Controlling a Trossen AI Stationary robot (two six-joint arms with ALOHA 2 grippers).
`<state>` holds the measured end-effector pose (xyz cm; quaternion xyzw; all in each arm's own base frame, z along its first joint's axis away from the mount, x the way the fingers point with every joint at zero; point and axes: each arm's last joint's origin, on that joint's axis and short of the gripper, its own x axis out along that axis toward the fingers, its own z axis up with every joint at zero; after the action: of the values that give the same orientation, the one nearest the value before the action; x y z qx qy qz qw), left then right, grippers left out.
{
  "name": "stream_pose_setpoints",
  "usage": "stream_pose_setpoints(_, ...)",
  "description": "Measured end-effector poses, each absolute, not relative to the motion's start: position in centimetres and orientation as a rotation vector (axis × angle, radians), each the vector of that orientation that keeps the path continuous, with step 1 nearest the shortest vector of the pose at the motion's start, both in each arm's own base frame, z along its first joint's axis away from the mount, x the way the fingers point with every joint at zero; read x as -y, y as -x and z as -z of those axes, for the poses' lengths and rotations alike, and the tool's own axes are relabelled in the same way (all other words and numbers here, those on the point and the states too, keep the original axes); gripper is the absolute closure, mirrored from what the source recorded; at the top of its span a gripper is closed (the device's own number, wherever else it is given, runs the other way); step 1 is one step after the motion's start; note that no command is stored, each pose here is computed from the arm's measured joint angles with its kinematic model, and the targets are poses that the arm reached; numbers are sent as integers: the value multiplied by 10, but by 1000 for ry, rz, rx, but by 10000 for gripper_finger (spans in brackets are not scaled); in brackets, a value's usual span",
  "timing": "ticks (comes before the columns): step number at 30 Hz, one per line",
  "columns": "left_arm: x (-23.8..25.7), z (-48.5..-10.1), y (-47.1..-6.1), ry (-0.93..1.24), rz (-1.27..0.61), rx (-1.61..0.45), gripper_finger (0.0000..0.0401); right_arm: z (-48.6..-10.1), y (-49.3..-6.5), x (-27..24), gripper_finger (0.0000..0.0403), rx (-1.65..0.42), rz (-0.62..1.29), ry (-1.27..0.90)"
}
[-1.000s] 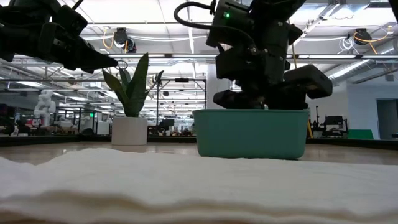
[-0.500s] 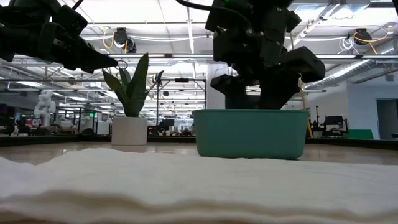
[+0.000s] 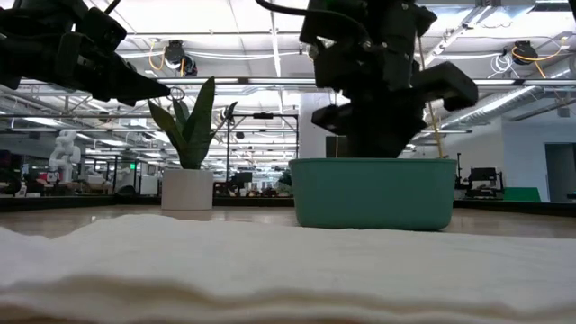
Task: Pick and placing Produce into tupperware
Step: Put the strawberry into the bin
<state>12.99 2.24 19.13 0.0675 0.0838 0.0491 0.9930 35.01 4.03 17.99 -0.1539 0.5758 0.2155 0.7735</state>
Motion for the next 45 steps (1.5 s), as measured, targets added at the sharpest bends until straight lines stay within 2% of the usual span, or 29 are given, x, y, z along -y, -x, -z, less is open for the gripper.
stream_pose_setpoints(9,-22,-191,-130,-136,-98,-171,375,-195,-355,-39,399,-1247,-474,344)
stream_pose_setpoints(28,-22,-190,-130,-137,-98,-182,375,-199,-350,-28,402,-1313,-435,284)
stream_pose_setpoints(37,-23,-190,-130,-140,-122,-186,375,-240,-341,-7,403,-1312,-372,233)
stream_pose_setpoints(45,-23,-190,-130,-139,-122,-185,375,-283,-319,16,403,-1179,-315,151)
